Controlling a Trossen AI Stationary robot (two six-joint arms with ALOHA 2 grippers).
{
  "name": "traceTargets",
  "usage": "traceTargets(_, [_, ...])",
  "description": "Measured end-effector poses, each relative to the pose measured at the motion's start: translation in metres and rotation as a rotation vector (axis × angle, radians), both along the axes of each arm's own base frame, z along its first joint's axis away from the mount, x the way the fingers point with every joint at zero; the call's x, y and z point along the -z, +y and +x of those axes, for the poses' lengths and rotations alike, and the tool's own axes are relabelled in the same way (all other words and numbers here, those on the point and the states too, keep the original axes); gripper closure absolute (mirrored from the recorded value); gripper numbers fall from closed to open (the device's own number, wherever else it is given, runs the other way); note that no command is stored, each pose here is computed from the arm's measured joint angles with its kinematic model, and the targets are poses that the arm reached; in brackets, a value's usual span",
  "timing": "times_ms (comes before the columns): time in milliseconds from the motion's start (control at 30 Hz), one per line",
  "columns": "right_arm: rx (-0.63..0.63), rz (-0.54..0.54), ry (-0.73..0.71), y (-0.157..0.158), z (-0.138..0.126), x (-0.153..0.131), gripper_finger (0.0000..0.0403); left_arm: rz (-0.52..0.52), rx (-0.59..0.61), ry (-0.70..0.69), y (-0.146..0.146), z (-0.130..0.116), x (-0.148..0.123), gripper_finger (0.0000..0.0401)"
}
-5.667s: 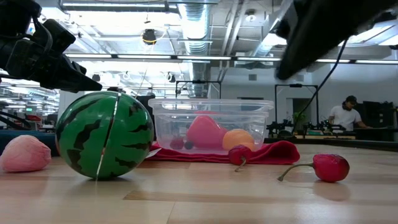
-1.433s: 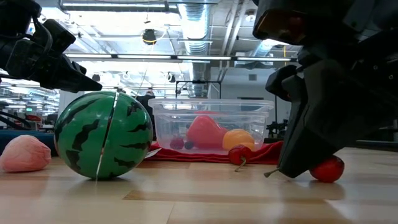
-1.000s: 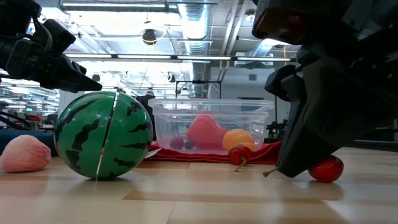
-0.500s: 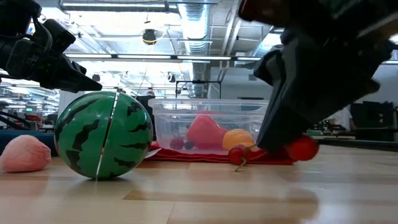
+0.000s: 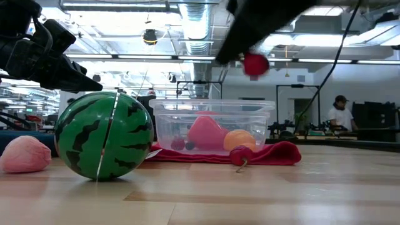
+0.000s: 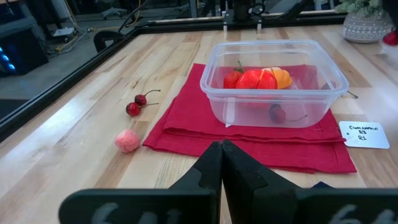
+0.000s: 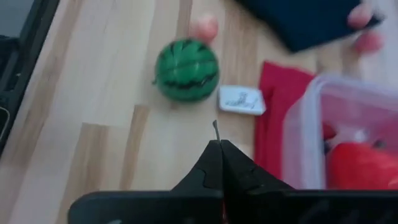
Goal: Pick and placing Produce into tupperware
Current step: Put the cherry in the transparent bin
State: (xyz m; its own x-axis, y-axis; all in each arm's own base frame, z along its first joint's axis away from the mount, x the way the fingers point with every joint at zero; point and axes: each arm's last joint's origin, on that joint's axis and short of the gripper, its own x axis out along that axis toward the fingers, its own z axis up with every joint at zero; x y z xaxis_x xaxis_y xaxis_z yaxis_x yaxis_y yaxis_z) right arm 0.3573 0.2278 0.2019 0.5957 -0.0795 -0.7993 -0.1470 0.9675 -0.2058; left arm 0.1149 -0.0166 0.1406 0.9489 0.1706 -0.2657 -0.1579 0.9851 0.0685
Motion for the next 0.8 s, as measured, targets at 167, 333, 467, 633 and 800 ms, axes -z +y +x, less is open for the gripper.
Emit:
traceTargets(167, [0.001,-0.067,-0.019,-0.013,0.012,-0.018,0.0390,0.000,0.000,0.000,0.000,0.000,0.000,0.0401])
traceTargets(333, [0.063,-0.090,0.015,-0.039,0.024,-0.024,0.0377,0.000,0.000,0.000,0.000,0.000,0.000,0.0401])
traceTargets(467, [0.106,-0.102,0.047,-0.058,0.030,-0.022,0.0391,0.000,0.000,0.000,0.000,0.000,0.000,0.0401])
traceTargets(633, [0.142,-0.079,0.070,-0.077,0.037,-0.022,0.0383,0.000,0.000,0.000,0.000,0.000,0.000,0.0401])
traceTargets(800, [0.170,-0.071,0.082,-0.096,0.044,-0.021,0.0372,0.000,0.000,0.000,0.000,0.000,0.000,0.0401])
